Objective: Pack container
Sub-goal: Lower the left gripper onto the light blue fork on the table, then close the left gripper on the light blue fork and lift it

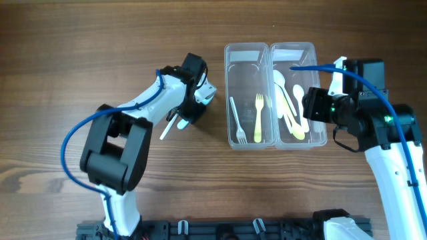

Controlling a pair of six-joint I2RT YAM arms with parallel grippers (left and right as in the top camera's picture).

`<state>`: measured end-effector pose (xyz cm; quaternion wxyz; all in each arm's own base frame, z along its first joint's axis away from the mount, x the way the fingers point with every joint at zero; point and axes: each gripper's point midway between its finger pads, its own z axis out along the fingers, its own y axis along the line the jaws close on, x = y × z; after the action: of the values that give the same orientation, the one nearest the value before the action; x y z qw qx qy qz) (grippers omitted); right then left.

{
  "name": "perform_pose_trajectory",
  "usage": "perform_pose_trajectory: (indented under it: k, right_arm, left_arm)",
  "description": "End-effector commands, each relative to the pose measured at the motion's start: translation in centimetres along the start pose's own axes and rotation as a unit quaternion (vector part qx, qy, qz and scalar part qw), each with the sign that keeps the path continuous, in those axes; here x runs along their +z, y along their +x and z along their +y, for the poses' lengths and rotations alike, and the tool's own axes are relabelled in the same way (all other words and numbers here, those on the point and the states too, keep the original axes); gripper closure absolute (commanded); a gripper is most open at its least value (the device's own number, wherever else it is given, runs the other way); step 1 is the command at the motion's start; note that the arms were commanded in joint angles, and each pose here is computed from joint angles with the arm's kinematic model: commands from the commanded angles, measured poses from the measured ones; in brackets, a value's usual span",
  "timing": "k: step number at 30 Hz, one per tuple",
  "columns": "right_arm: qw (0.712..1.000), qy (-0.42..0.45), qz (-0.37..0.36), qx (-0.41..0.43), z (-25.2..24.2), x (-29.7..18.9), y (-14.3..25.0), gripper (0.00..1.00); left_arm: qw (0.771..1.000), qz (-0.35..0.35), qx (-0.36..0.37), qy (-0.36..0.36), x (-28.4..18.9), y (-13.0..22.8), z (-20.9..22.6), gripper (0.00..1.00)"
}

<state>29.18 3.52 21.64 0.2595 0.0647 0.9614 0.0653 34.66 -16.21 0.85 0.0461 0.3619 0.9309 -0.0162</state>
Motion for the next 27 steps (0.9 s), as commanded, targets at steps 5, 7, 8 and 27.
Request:
perform_pose_trajectory:
  k: [5, 7, 8, 27]
  right_arm:
    - [1.0, 0.008, -0.015, -0.005, -0.2, -0.5, -0.8, 0.39]
    - [1.0, 0.007, -0.016, -0.004, -0.2, -0.5, -0.8, 0.39]
    - [1.0, 0.007, -0.016, -0.004, -0.2, -0.5, -0.8, 0.39]
    - [1.0, 0.007, -0.019, -0.012, -0.1, -0.5, -1.0, 0.39]
  left_arm:
    - [0.998, 0.068, -0.016, 0.008, 1.3, 3.1, -0.5, 0.96]
    - [0.998, 0.063, -0.018, 0.007, 0.5, 2.8, -0.4, 0.96]
    - [0.998, 0.059, -0.018, 0.008, 0.3, 2.7, -0.5, 0.96]
    - [0.992, -0.027, -0.113, 0.042, -0.8, -1.9, -2.3, 0.72]
